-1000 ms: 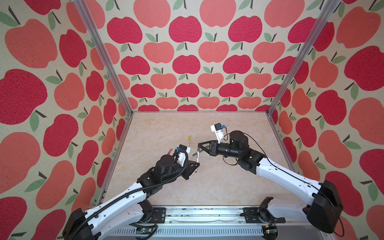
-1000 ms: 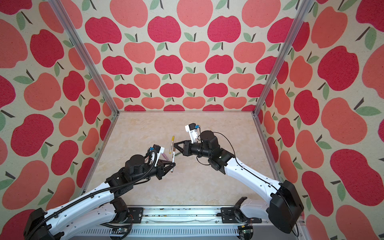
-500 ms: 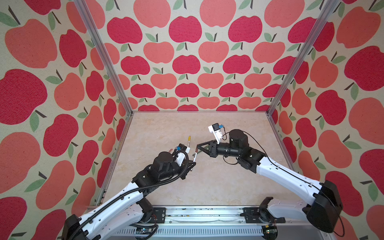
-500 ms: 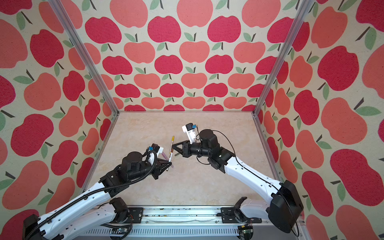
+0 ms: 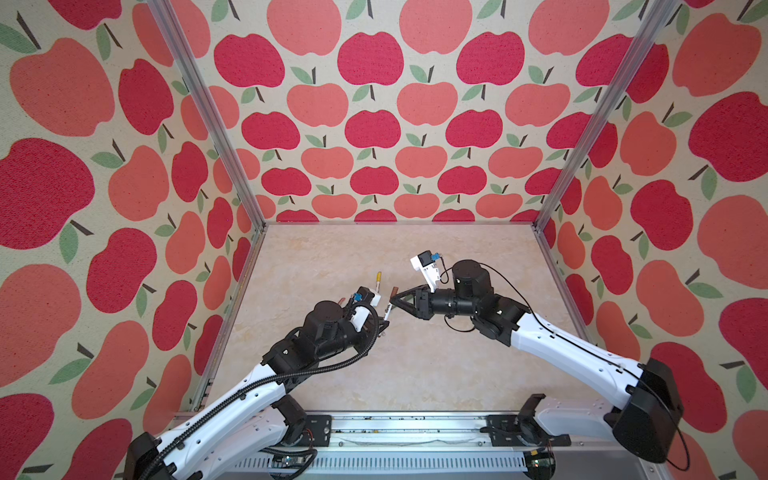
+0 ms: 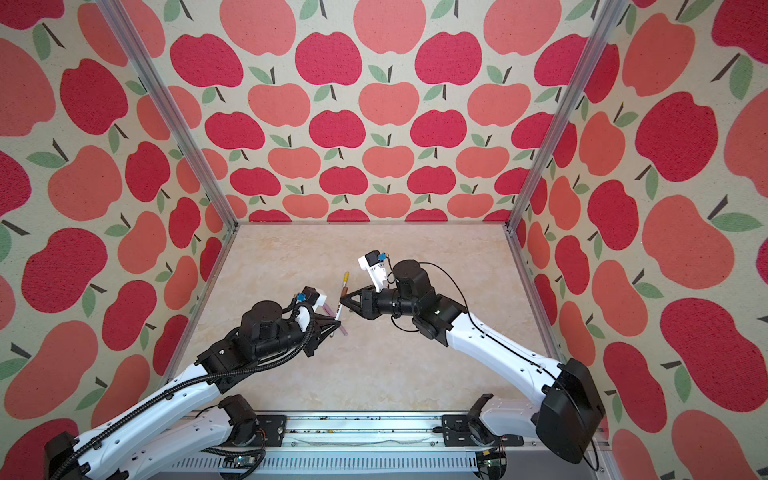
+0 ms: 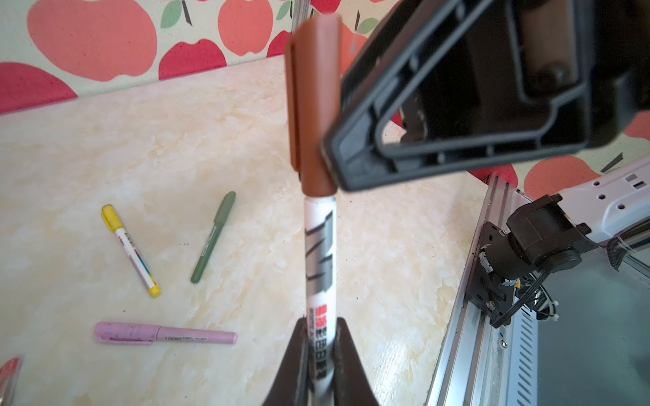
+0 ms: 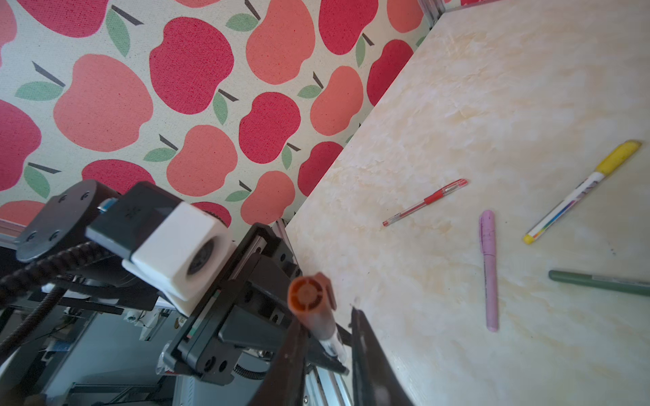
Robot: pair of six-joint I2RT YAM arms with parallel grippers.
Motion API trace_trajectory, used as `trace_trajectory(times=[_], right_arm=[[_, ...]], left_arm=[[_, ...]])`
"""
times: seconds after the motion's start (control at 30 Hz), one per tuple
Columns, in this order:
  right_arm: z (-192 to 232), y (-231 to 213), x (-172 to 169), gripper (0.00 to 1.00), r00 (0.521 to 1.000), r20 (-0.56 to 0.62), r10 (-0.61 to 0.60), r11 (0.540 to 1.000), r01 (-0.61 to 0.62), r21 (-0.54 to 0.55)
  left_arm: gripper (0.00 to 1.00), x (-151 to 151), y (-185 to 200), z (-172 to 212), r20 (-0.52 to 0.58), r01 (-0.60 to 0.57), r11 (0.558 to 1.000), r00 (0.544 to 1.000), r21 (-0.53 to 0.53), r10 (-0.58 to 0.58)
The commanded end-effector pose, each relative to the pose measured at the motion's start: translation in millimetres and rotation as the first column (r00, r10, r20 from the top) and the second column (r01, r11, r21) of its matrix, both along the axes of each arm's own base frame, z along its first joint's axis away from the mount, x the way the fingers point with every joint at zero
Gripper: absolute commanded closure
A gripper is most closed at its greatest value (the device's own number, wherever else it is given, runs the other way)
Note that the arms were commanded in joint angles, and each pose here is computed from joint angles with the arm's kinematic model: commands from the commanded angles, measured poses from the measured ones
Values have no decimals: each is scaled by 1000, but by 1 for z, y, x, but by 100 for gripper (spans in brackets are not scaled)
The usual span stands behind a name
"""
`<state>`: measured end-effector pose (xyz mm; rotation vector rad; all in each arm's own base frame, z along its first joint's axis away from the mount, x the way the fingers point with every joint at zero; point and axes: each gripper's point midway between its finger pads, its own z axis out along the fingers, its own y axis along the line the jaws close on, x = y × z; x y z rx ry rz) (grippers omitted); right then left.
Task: Insert the pens into the pen caps
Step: 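Lower the brown cap onto the thin white marker tip with the right gripper, then press the brown cap down onto the marker with the right gripper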
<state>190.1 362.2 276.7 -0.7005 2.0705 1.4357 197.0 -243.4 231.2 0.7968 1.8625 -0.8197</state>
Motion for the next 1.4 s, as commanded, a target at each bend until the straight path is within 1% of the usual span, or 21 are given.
trace_trajectory(times=[0.0,0.13,0.3,0.5,0.63,0.8,1.1,1.37], right_arm=[[16,-8,-3,67,1000,11,-5,1000,5,-16],[38,-16,2,53,997,58,-41,999,40,17],[58,-23,2,43,993,105,-61,997,57,45],[61,-16,4,40,993,108,-43,998,38,48],[60,-11,12,40,992,113,-58,998,54,36],[54,-5,21,44,991,113,-73,997,75,-10],[41,2,25,63,992,97,-75,994,82,-67],[35,9,23,70,996,80,-47,995,54,-82]], left_arm=[[100,0,-4,34,134,40,997,991,-65,-31],[100,-1,-3,19,114,40,998,993,-41,-35],[100,-1,-1,10,106,30,999,994,-17,-28],[100,2,-1,9,106,21,1000,994,-13,-19],[100,3,-2,9,99,19,1000,995,-9,-18],[100,6,-2,9,95,3,1000,995,2,-3],[100,13,3,14,102,-52,999,994,10,50],[100,20,2,18,105,-77,997,992,18,74]])
